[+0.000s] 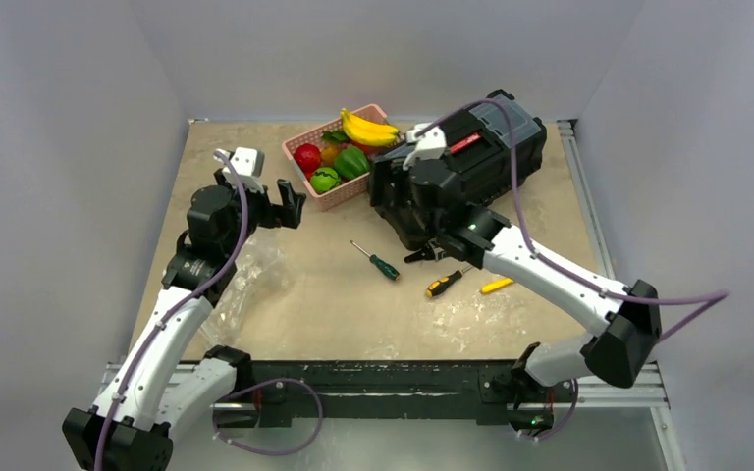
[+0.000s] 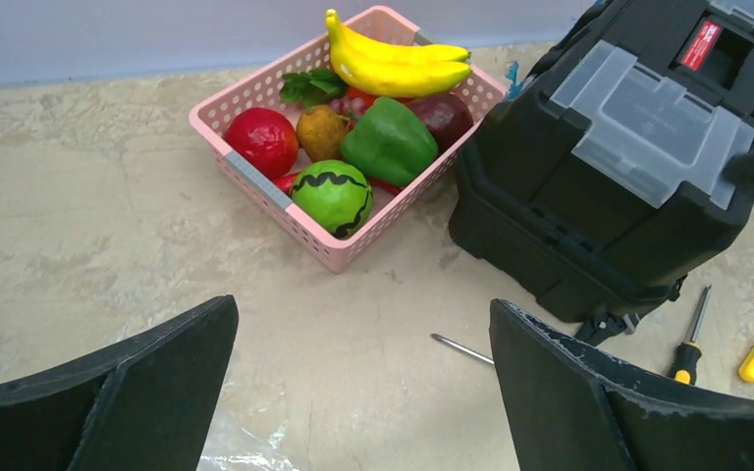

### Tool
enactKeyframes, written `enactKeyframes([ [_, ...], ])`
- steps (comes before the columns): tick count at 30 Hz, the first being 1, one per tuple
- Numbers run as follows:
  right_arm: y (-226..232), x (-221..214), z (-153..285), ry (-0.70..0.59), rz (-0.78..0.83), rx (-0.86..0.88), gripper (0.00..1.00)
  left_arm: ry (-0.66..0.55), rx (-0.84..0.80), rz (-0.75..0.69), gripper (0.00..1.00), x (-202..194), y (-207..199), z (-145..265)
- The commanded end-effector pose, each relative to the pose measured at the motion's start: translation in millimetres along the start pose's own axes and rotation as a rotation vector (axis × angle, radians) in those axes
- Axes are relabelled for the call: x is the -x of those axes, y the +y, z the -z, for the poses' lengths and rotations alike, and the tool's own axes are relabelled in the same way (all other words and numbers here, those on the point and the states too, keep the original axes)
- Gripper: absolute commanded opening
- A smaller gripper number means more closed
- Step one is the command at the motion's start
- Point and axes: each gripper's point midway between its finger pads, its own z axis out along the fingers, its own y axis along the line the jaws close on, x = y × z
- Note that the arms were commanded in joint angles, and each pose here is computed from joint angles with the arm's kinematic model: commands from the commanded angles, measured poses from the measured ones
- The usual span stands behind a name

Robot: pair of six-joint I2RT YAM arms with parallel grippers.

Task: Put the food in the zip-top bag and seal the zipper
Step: Pick up the zipper food storage bag at the center of the board.

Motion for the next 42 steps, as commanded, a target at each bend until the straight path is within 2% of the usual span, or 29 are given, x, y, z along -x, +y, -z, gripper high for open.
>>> enactKeyframes([
  [1,32,1,0,-0.002,0.066,-0.036,0.99,-0.106,-0.031,-0.027,1.0,32,-7,5],
  [4,63,-9,-4,0.022,0.1,0.016,0.99,-0.121,0.06,-0.018,0.99,35,9,9],
  [9,107,-45,-12,0.106,0.126,0.138,0.99,-0.119,0.31,0.026,1.0,35,50,24],
  [14,145,-84,-12,0.184,0.046,0.314,0.99,-0.125,0.562,0.056,1.0,36,89,47],
  [18,181,-119,0,0.229,-0.032,0.483,0.99,-0.136,0.632,0.058,1.0,38,97,61],
  [20,200,-133,6,0.251,-0.06,0.55,0.99,-0.101,0.657,0.088,1.0,32,98,73],
  [24,228,-153,13,0.26,-0.104,0.616,0.99,0.036,0.73,0.153,1.0,-4,103,113],
  [26,238,-166,9,0.273,-0.15,0.58,0.99,0.044,0.747,0.156,1.0,-15,105,136],
  [29,245,-185,-7,0.317,-0.306,0.47,0.99,-0.003,0.735,0.149,1.0,-21,106,165],
  [33,253,-193,-20,0.286,-0.455,0.414,0.99,-0.085,0.671,0.128,1.0,-23,102,181],
  [38,265,-205,-37,0.25,-0.389,0.431,0.99,-0.058,0.612,0.108,1.0,-42,97,172],
  [42,287,-209,-35,0.233,-0.28,0.603,0.99,-0.041,0.546,0.101,0.99,-42,87,165],
])
